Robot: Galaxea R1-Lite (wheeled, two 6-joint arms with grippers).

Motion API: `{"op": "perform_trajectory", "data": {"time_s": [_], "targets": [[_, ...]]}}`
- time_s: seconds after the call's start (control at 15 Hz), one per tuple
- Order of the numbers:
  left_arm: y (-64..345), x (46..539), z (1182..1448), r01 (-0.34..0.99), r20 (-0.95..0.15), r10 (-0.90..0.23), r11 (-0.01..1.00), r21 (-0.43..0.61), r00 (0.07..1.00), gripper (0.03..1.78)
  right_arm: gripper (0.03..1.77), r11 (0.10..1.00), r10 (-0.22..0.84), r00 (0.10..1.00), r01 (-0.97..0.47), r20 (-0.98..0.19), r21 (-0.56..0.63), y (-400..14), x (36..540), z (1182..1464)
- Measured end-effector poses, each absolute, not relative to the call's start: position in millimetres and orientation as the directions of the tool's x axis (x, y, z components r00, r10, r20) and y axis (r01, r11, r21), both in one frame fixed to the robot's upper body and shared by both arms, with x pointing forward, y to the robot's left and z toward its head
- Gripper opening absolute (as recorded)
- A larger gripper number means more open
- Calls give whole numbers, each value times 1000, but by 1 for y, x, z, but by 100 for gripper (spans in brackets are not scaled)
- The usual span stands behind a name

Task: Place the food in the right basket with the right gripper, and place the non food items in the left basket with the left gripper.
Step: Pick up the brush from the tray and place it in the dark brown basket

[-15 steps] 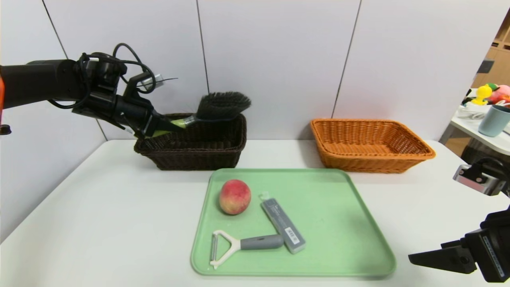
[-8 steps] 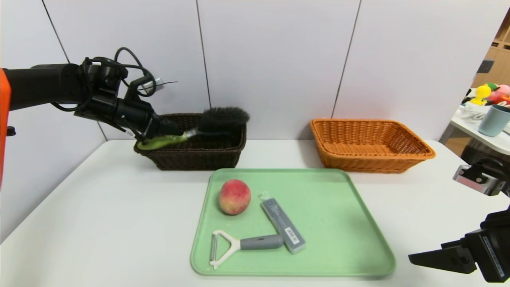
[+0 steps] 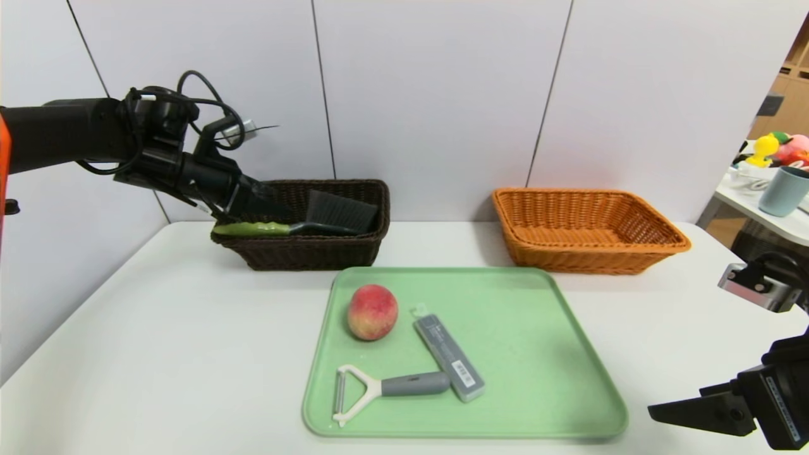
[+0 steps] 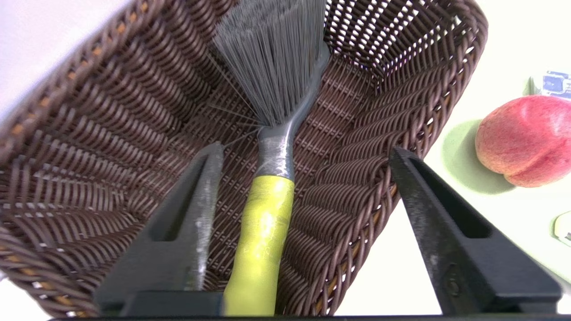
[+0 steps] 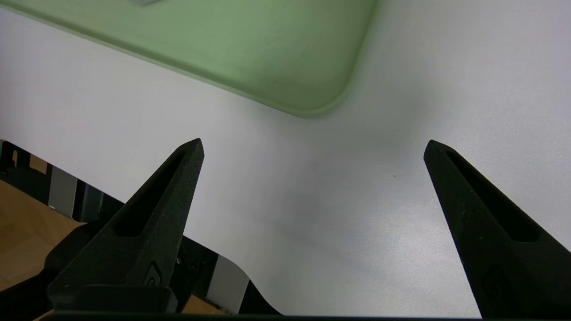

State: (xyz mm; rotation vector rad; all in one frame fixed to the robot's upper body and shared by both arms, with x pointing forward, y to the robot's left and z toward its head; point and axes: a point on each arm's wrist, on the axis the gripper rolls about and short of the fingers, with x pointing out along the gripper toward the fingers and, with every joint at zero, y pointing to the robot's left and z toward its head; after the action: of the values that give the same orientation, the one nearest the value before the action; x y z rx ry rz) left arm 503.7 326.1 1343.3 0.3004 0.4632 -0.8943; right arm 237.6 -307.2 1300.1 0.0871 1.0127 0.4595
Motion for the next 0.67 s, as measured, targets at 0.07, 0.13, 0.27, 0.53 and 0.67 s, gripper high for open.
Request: {"op": "perform_trajectory", "data": {"time_s": [0.07, 0.13, 0.27, 0.53, 0.67], "targets": [[326, 500, 1350, 800, -496, -675, 596, 71, 546, 140, 171, 902, 410, 443, -330, -797, 280, -307, 237, 1300], [326, 496, 1358, 798, -485, -674, 596, 87, 557, 144, 171, 902, 410, 443, -330, -797, 280, -307, 237, 1300], [324, 483, 1374, 794, -472, -676, 601, 91, 566, 149, 171, 901, 410, 445, -331, -796, 279, -307, 237, 1300], [301, 451, 1397, 766, -477, -709, 634, -106, 520, 158, 171, 901, 411, 464, -336, -784, 274, -307, 236, 1305], [287, 436, 1401, 746, -491, -720, 638, -191, 490, 161, 171, 901, 412, 474, -338, -778, 271, -308, 234, 1307]]}}
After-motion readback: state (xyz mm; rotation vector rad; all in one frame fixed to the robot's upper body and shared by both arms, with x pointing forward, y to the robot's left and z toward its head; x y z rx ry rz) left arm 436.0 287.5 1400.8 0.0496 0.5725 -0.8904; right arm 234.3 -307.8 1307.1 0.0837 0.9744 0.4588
